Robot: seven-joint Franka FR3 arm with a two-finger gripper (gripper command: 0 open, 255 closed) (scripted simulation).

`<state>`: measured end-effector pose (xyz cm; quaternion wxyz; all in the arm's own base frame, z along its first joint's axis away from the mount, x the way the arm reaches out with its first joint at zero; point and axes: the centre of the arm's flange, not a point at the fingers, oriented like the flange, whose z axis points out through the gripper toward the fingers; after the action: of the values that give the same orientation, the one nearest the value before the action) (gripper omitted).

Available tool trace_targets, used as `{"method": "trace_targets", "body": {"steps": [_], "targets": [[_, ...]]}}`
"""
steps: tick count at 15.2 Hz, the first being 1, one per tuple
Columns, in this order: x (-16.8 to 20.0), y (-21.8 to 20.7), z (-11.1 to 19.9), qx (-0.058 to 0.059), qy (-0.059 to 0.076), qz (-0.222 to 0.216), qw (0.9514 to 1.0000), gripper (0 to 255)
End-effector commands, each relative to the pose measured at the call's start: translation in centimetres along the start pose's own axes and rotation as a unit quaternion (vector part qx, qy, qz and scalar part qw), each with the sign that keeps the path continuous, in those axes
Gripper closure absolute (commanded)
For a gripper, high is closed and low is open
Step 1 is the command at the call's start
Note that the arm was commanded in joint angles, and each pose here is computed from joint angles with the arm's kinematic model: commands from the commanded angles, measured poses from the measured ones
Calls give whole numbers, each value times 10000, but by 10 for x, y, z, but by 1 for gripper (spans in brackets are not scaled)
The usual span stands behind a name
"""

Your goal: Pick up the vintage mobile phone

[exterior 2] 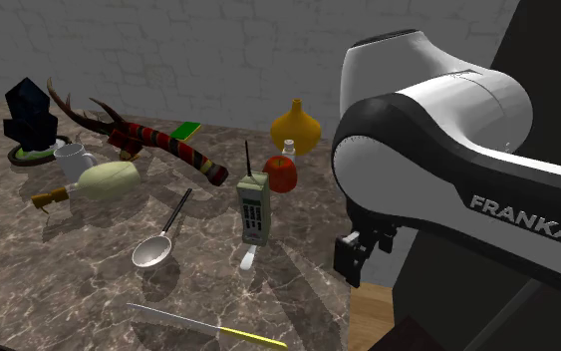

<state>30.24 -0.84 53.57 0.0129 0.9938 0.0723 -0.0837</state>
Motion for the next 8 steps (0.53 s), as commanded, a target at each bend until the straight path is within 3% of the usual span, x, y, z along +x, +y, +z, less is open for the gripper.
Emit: {"method": "trace_targets", "body": {"steps": [1, 8], "targets": [[0, 0, 0, 0, 0, 0, 10000, 0], [77, -22, -33, 176, 150, 710, 9972, 0]]}}
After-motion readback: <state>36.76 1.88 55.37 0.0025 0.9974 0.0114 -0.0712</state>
